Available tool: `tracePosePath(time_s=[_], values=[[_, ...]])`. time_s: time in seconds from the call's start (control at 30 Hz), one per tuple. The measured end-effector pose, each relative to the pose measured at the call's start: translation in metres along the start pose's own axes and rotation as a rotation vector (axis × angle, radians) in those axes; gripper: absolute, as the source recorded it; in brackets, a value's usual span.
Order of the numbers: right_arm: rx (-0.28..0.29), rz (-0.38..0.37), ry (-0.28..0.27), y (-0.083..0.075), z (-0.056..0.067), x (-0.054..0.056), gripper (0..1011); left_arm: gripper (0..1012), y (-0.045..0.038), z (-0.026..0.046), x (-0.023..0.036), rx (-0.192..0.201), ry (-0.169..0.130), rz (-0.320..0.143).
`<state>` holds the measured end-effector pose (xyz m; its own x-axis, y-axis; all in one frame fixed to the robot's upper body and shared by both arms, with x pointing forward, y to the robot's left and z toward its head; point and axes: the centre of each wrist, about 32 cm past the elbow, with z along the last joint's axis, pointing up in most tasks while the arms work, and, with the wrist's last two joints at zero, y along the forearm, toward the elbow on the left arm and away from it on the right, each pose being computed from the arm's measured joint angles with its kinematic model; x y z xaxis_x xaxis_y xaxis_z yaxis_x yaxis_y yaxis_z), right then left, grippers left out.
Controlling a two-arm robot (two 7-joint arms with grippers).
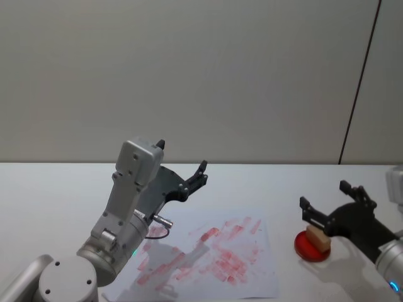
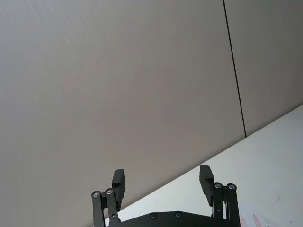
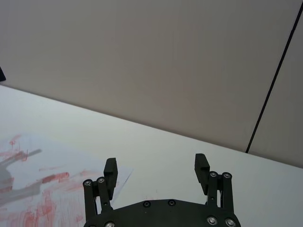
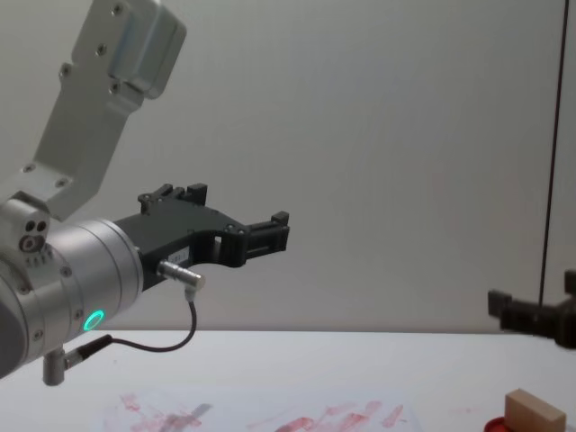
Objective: Use the one hand to pick up the stamp and affix it onto the A4 paper.
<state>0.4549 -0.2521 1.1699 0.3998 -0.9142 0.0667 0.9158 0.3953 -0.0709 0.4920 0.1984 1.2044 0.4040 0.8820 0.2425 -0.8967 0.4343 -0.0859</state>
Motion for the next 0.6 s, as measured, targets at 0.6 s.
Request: tracePosePath(time_s=[0.6], values=[[-0.123,0.051,-0.023,0.005,-0.023,0.008,1001,1002,0.0,0.0,0.0,0.0,0.0,0.0]])
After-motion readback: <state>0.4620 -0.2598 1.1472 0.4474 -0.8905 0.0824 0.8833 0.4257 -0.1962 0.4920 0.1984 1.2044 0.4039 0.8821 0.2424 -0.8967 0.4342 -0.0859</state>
